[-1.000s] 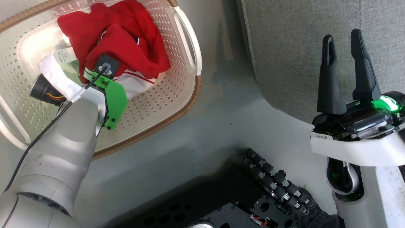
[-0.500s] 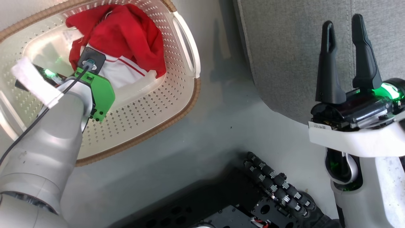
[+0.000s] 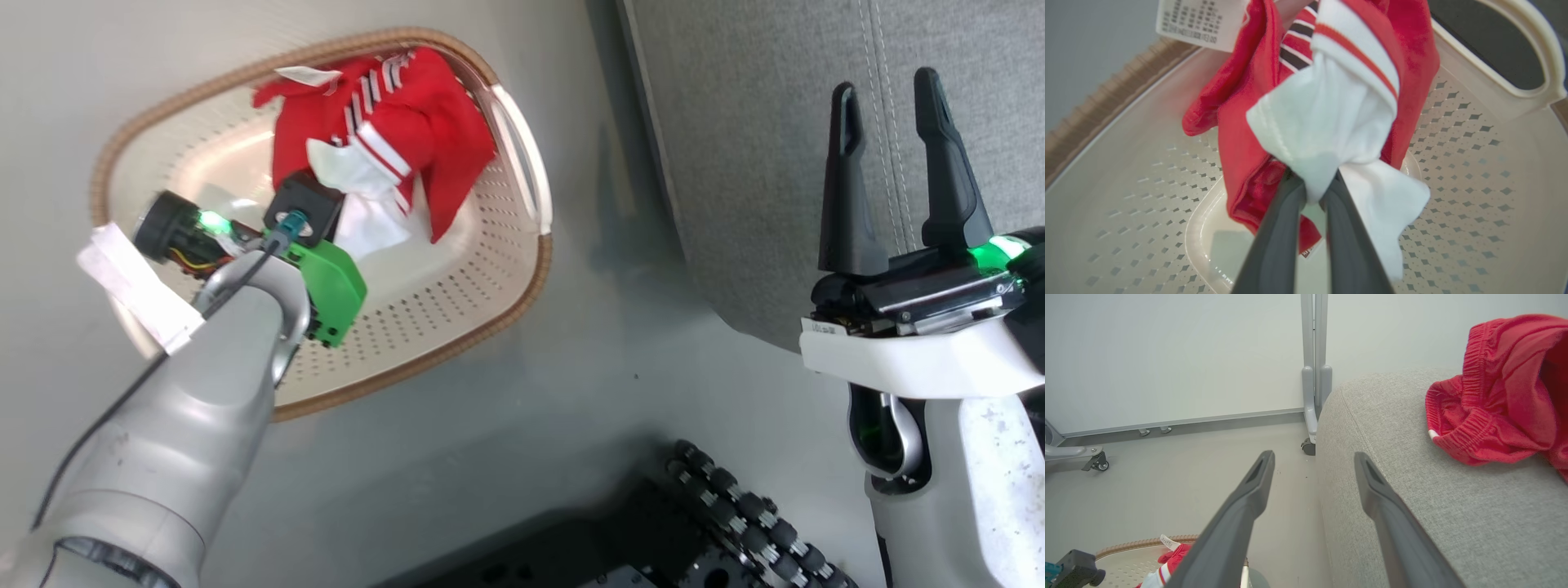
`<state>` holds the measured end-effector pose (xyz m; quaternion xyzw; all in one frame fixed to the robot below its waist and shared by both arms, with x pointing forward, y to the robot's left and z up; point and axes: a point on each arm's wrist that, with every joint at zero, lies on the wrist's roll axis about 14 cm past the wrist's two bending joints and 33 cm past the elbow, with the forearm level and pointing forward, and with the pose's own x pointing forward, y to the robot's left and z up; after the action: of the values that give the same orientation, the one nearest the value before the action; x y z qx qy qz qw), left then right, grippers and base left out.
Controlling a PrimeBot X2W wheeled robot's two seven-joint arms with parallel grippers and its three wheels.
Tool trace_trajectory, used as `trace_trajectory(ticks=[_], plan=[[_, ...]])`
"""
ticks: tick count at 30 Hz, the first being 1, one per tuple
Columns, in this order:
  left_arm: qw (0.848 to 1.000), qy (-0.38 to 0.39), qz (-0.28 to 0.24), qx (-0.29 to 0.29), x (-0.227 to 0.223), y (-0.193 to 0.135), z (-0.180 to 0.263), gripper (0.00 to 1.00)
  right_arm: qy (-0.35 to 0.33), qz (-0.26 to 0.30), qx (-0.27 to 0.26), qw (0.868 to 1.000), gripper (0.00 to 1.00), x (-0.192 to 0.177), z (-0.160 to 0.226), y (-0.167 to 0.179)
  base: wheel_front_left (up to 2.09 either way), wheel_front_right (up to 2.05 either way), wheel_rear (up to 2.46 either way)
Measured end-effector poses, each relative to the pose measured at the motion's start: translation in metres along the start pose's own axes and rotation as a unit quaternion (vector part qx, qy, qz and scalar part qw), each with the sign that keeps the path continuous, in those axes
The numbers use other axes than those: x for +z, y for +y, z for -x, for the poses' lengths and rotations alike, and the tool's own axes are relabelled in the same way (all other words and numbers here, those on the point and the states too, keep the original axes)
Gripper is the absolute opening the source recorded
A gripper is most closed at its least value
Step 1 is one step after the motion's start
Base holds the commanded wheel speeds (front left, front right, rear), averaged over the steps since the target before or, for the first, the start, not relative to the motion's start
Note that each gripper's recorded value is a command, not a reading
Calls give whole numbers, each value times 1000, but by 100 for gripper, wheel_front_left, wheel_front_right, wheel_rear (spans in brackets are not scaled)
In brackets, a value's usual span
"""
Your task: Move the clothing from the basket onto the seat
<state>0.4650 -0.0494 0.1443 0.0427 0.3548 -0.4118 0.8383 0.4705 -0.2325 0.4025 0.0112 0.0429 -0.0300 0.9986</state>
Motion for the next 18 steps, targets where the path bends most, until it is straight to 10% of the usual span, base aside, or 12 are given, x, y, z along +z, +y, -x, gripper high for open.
trace_trajectory(ticks=[18], plan=[[966, -242, 33, 83, 149, 0, 130, 0, -31, -6, 44, 999, 100, 53, 17, 35, 0, 0, 0]])
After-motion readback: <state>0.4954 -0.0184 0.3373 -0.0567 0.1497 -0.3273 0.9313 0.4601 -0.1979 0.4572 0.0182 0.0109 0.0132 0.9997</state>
